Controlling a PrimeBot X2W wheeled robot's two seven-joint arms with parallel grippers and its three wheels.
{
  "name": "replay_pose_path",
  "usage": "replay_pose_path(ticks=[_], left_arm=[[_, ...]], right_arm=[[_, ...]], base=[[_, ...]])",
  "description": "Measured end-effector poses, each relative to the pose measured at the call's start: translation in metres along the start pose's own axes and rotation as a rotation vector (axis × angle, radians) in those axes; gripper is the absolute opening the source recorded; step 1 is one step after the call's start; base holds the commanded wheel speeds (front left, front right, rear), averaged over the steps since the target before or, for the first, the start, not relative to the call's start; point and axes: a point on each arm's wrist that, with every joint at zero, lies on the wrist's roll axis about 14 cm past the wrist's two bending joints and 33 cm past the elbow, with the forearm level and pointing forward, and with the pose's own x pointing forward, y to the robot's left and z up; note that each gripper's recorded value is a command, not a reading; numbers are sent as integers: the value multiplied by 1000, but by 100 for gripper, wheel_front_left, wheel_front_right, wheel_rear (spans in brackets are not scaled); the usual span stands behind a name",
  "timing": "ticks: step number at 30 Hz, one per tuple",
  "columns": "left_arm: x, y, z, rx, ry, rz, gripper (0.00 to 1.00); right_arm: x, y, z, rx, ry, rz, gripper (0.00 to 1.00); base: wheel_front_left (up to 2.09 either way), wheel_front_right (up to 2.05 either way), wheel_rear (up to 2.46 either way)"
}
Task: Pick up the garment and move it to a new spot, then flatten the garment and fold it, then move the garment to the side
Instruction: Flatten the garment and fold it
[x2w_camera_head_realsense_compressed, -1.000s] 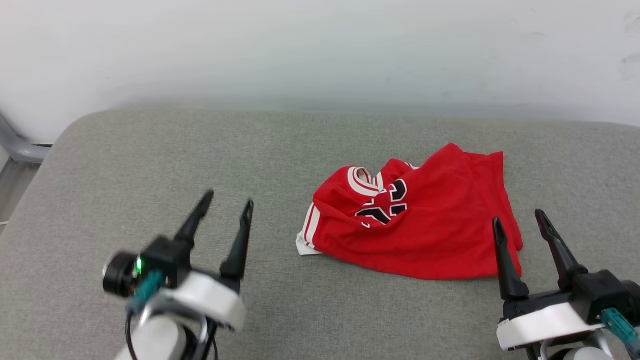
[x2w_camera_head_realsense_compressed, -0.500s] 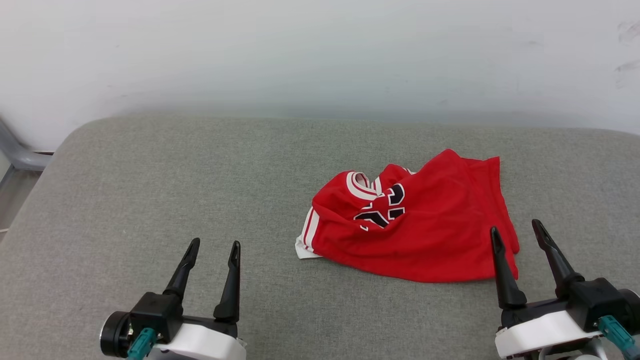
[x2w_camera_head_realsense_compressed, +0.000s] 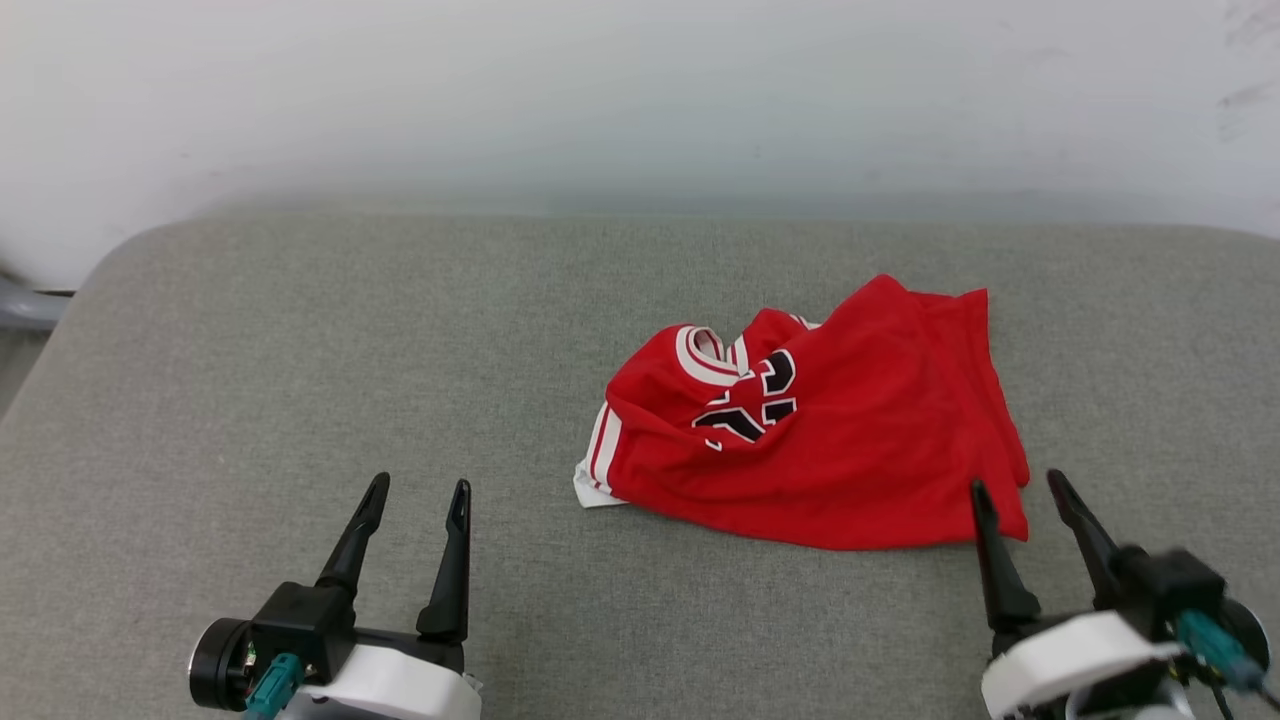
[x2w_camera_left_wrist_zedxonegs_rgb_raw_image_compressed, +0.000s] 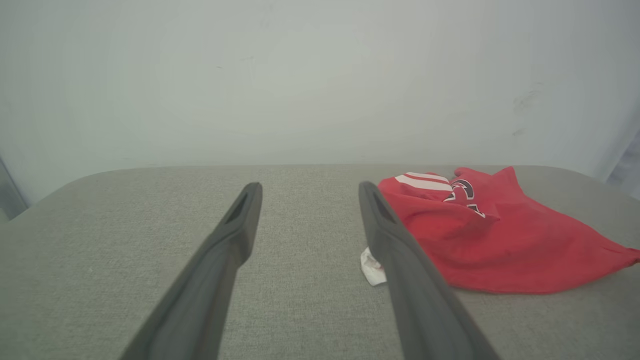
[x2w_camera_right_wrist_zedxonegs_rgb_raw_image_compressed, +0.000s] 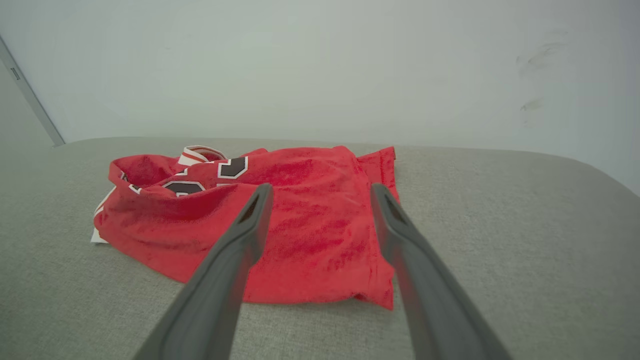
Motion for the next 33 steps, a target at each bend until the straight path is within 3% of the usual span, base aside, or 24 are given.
replay_pose_path(ticks=[3, 14, 18, 26, 33], left_arm=[[3, 0, -7, -2, 21, -1, 100], [22, -1, -24, 0, 59, -13, 100], [23, 5, -27, 3, 67, 5, 100], [20, 22, -33, 13, 88, 53, 100], [19, 28, -36, 7, 100, 73, 100]], right_arm=[[14, 1, -17, 12, 132, 6, 100], [23, 2, -80, -103, 861, 135, 100], [40, -5, -75, -154, 929, 136, 100], [43, -29, -108, -232, 1089, 82, 100], [44, -27, -135, -231, 1136, 98, 100]], base=[[0, 0, 0], [0, 0, 0], [0, 0, 0], [0, 0, 0], [0, 0, 0]])
